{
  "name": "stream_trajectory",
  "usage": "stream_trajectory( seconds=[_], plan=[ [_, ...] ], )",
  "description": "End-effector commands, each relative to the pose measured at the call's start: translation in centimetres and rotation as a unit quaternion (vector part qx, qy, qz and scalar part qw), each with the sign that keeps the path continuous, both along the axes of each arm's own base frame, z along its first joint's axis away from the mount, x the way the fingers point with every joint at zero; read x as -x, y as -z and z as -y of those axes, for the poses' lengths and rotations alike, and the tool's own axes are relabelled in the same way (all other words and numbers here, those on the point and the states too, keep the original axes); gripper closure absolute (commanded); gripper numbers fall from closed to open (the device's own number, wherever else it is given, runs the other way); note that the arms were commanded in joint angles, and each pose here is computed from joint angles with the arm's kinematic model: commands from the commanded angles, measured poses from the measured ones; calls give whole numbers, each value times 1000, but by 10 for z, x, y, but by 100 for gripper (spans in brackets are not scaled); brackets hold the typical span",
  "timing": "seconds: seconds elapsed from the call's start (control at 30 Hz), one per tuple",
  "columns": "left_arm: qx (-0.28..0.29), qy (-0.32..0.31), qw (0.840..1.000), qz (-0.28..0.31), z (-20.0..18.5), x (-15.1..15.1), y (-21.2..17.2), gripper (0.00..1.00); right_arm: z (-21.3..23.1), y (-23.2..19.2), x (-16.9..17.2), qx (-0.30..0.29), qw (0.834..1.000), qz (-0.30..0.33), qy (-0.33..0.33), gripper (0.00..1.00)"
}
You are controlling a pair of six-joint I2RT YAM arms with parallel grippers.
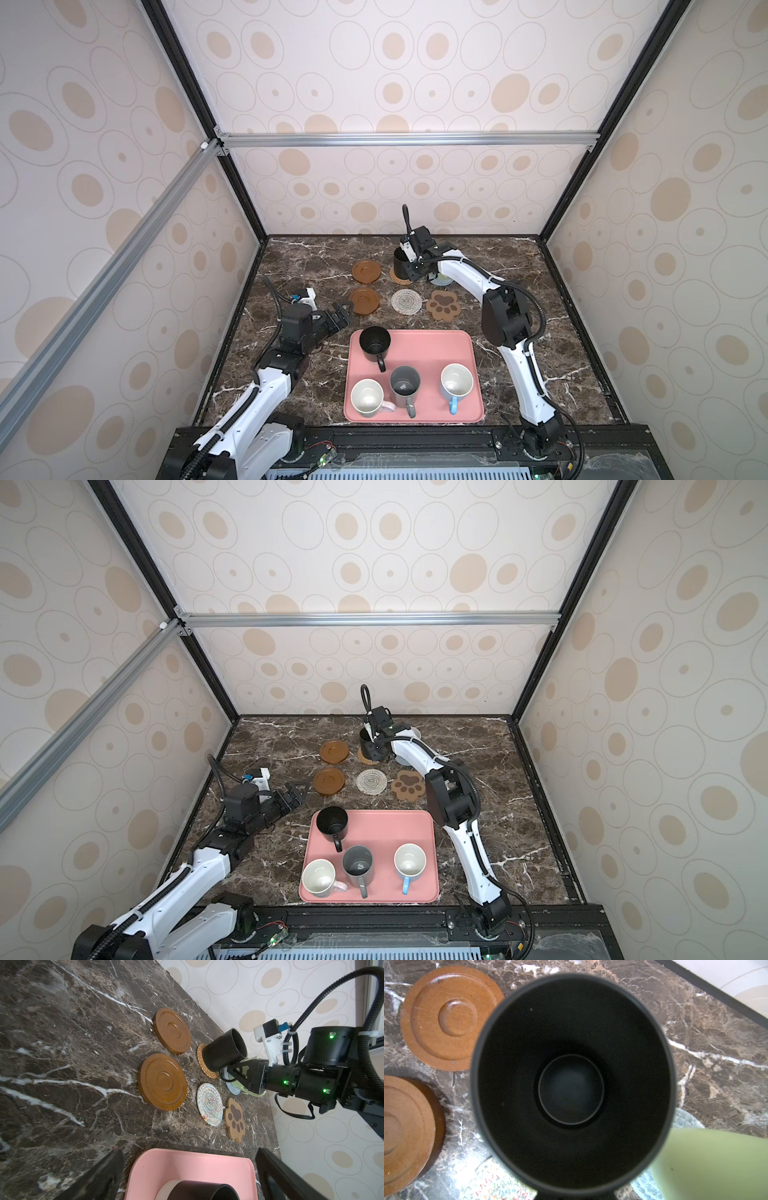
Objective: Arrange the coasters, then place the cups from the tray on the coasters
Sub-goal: 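Lower the black mug onto the woven rattan coaster with the right gripper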
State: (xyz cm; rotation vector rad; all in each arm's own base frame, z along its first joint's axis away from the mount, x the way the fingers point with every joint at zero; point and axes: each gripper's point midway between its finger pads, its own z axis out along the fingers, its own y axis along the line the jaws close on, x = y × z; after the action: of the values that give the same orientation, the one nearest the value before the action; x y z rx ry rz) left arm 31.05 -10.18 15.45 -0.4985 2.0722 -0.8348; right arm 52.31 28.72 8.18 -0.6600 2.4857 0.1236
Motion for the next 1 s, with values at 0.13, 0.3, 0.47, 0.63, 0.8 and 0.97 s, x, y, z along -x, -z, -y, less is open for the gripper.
stream_trajectory(
  seconds=[0.13, 0.3, 0.47, 0.63, 0.8, 0.97],
  plan=[
    [9, -4, 1000, 16, -1, -3, -12, 0, -1, -20, -4, -7, 1000, 27, -11, 80],
    [11, -4, 1000, 19, -1, -2, -14, 0, 4, -22, 0, -1, 1000, 28, -9, 72],
    [10, -5, 1000, 19, -2, 0, -14, 0, 9, -24, 4, 6, 1000, 28, -4, 65],
    [10, -7, 1000, 21, -3, 3, -15, 0, 12, -27, 7, 8, 999, 31, -3, 62],
    [12, -8, 1000, 22, -4, 5, -15, 0, 15, -32, 12, 10, 999, 31, -2, 59],
    [9, -5, 1000, 22, -3, 5, -16, 0, 21, -34, 17, 16, 999, 32, 2, 57]
  ],
)
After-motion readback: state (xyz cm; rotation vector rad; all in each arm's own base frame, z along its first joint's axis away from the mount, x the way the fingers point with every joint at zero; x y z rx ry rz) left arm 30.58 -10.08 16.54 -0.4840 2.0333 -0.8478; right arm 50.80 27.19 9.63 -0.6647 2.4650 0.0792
